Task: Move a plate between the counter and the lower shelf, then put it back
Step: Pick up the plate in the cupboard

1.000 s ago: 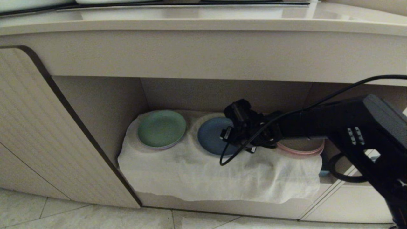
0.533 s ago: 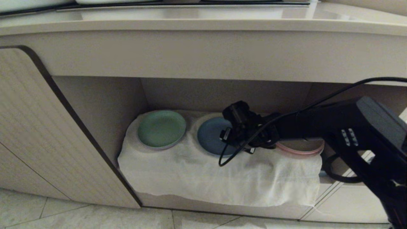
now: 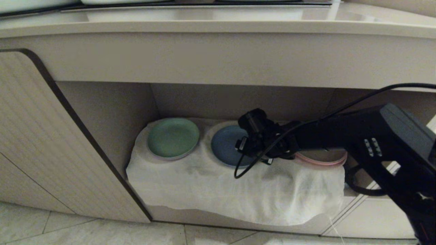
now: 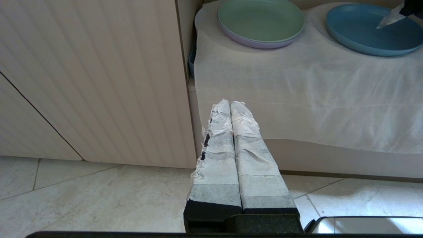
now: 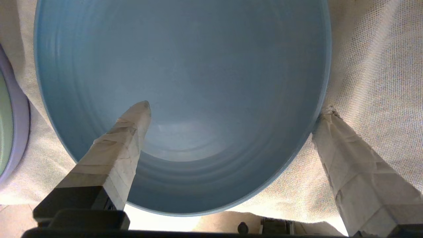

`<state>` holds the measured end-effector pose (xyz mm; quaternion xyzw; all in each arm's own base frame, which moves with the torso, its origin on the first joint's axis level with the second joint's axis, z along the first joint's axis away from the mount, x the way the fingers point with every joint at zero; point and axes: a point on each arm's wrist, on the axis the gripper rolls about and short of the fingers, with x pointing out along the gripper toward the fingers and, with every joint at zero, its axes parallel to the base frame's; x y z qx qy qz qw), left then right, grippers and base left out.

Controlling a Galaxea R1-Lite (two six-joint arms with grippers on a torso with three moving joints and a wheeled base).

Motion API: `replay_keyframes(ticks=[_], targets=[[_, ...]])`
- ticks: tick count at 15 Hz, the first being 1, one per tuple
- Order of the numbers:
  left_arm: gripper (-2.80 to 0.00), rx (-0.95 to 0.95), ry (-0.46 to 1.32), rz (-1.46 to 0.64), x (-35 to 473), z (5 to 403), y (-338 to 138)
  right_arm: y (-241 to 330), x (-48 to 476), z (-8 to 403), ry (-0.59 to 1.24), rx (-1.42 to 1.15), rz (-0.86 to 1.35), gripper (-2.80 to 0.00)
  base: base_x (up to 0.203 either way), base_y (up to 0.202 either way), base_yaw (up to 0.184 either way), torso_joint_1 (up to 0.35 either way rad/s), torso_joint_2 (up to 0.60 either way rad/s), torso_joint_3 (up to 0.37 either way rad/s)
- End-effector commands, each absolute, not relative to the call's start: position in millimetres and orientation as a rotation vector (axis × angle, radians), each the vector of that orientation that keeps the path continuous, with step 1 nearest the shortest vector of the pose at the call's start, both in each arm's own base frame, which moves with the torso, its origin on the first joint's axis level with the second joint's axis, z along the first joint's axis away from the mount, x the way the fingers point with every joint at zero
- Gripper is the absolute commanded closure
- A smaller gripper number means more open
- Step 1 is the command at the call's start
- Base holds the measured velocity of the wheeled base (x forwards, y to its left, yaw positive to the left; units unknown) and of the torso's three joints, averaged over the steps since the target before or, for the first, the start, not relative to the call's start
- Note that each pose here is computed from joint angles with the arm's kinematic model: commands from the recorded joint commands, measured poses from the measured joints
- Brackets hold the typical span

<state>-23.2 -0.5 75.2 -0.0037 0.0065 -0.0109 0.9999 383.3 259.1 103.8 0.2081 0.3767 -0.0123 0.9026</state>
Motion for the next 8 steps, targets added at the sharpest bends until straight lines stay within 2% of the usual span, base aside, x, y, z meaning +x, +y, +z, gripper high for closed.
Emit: replay_keyframes(ticks=[1,8], targets=[[0.0,-0.008,0.012,-0.021,-23.3,75.3,-0.5,259.0,383.3,102.8,0.781,0.432,-0.03,0.0,0.0,0.0,0.0,0.0,0.0,0.0],[0.0,-0.008,0.012,-0.021,-23.3,75.3,-0.5,258.9,383.1,104.5,0.776,0.432,-0.031,0.0,0.0,0.0,0.0,0.0,0.0,0.0]])
